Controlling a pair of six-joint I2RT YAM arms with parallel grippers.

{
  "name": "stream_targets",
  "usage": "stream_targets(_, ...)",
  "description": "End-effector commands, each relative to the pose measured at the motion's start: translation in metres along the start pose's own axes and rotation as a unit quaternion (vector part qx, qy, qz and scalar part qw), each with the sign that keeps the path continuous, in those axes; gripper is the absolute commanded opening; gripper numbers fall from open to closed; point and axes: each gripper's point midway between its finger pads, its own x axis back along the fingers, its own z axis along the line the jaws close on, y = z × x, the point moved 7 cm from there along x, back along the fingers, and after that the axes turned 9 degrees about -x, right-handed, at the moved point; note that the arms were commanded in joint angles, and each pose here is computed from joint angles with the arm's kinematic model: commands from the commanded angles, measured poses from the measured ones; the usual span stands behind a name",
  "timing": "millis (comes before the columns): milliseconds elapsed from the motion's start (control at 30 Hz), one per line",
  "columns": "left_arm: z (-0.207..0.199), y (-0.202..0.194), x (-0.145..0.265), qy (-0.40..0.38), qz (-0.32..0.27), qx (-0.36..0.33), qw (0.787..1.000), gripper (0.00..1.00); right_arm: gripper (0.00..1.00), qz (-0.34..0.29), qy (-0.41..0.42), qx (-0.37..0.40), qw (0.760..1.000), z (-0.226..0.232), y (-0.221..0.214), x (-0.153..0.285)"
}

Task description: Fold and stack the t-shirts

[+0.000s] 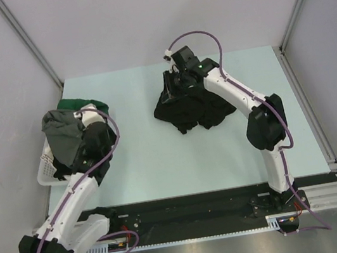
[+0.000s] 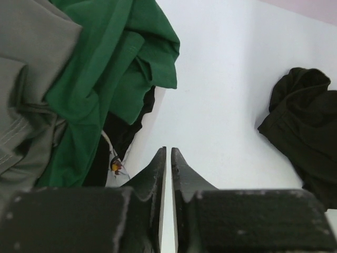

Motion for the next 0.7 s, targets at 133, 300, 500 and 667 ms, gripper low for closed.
stream_targets(133, -0.024, -0.002, -0.027, -0.032, 0.019, 0.012, 0.999, 0.0, 0.27, -0.036, 0.017, 0.017, 0.999, 0.011, 0.033, 0.038)
stream_targets(300, -0.04, -0.004, -0.052, -0.026, 0.074, -0.001, 0.997, 0.0, 0.27, -0.046, 0.024, 0.018, 0.998, 0.005, 0.051, 0.051)
stream_targets(500, -0.054, -0.01, -0.092, -0.003, 0.142, -0.037, 0.989, 0.0, 0.27, -0.06, 0.023, 0.006, 0.998, -0.013, 0.068, 0.069)
stream_targets(667, -0.065, -0.019, -0.111, -0.013, 0.175, -0.044, 0.984, 0.0, 0.27, -0.064, 0.024, -0.007, 0.998, -0.025, 0.076, 0.075)
